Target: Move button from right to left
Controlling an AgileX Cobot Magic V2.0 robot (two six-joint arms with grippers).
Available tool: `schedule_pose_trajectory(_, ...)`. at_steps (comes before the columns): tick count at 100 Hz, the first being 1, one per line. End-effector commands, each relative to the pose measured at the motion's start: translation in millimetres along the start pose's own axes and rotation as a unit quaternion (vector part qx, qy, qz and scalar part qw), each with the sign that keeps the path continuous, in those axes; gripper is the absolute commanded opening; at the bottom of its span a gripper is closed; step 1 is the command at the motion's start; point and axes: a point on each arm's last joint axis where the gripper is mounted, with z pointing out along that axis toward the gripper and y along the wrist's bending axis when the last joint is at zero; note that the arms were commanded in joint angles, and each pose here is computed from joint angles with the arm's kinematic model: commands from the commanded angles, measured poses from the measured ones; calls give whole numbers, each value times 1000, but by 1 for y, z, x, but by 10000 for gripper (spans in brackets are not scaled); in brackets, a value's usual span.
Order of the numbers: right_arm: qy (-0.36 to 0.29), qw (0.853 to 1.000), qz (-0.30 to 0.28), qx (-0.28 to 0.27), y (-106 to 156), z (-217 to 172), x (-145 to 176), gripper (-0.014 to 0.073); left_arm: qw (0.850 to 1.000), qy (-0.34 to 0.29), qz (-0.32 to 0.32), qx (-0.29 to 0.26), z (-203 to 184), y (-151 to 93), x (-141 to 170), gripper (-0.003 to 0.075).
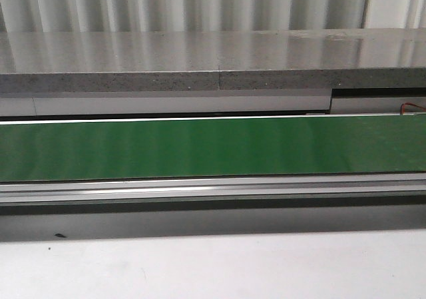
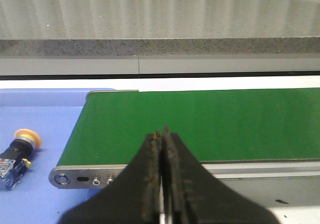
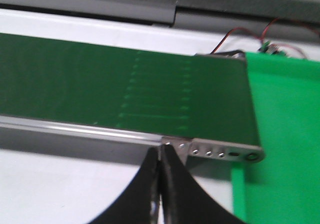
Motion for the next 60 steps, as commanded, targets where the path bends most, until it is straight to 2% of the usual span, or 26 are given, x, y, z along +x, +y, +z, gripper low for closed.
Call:
schedule_pose_trajectory(1, -85, 995, -29, 34, -5, -5, -8, -68, 999, -34, -7, 1, 1, 0, 5, -20)
schedule_pose_trajectory(11, -134, 990, -17, 40, -5, -3, 5, -68, 999, -34, -7, 1, 1, 0, 5, -20)
schedule_pose_trajectory(29, -230, 972, -21, 42, -4, -4, 28, -68, 999, -34, -7, 1, 1, 0, 5, -20)
schedule_pose_trajectory(60, -257, 965, -18, 43, -3, -12, 32, -68, 999, -34, -7, 1, 1, 0, 5, -20)
